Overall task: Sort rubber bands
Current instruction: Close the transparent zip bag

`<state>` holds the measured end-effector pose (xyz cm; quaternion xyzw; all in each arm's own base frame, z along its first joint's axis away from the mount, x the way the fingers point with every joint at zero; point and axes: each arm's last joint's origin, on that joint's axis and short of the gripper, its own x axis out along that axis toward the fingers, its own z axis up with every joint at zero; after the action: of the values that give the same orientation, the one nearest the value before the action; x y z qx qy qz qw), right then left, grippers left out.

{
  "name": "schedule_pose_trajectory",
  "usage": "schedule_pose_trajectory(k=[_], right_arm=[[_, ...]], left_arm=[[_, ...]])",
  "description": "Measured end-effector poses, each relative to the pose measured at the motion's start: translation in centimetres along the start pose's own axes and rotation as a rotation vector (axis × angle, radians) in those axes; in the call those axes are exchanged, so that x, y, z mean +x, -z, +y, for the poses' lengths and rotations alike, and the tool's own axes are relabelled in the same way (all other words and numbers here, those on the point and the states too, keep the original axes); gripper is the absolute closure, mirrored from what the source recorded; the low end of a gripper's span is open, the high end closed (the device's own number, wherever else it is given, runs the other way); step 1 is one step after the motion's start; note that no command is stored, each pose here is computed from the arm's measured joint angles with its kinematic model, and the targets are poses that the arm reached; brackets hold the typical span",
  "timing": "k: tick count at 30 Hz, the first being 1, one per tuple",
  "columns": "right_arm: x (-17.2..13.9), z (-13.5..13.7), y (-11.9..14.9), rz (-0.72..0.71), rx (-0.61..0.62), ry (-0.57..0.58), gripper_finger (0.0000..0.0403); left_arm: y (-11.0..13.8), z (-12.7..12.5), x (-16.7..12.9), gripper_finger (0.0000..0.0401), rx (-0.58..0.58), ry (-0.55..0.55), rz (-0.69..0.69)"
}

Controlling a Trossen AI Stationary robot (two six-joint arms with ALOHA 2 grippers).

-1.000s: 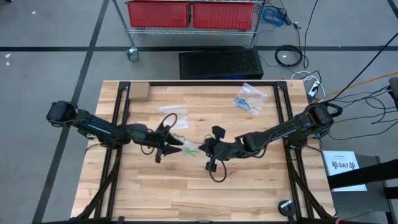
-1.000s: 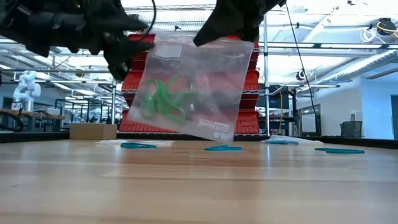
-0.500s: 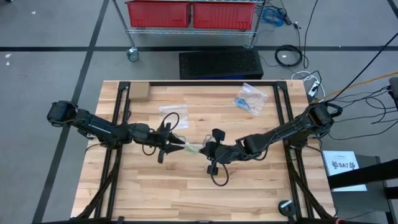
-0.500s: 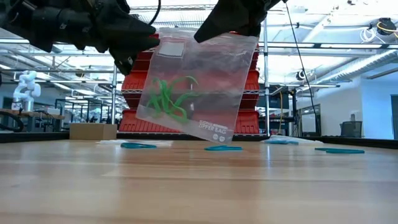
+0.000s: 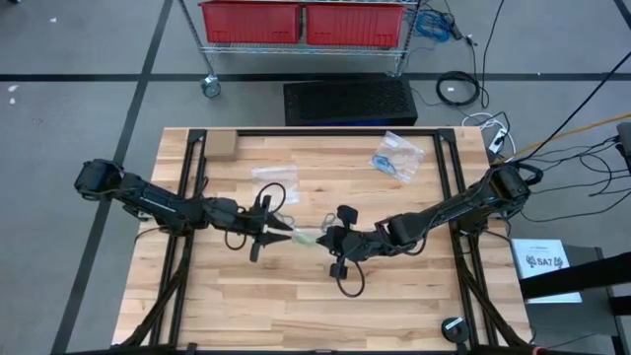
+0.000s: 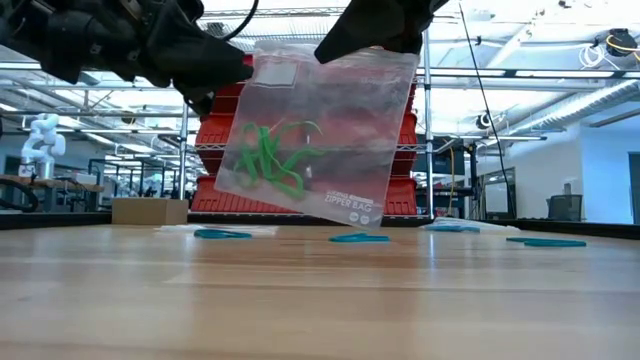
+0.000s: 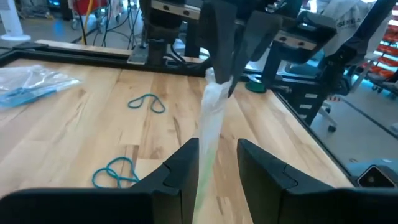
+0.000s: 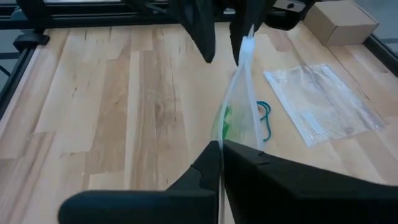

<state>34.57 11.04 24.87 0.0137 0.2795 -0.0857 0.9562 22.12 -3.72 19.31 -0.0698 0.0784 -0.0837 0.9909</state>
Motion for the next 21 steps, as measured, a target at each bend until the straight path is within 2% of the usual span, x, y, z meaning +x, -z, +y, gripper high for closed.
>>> schedule_pose_trajectory(k=[13, 21], right_arm=[[-0.18, 0.35, 0.26, 0.014, 0.001, -0.006, 0.0403], [-0.19, 0.36, 0.25, 0.013, 0.002, -0.007, 0.0403]], left_arm=[[-0.1, 0.07, -0.04, 0.0288, 0.027, -0.016, -0.008], [-0.33, -0.08, 0.0, 0.0288, -0.023, 0.019, -0.026]])
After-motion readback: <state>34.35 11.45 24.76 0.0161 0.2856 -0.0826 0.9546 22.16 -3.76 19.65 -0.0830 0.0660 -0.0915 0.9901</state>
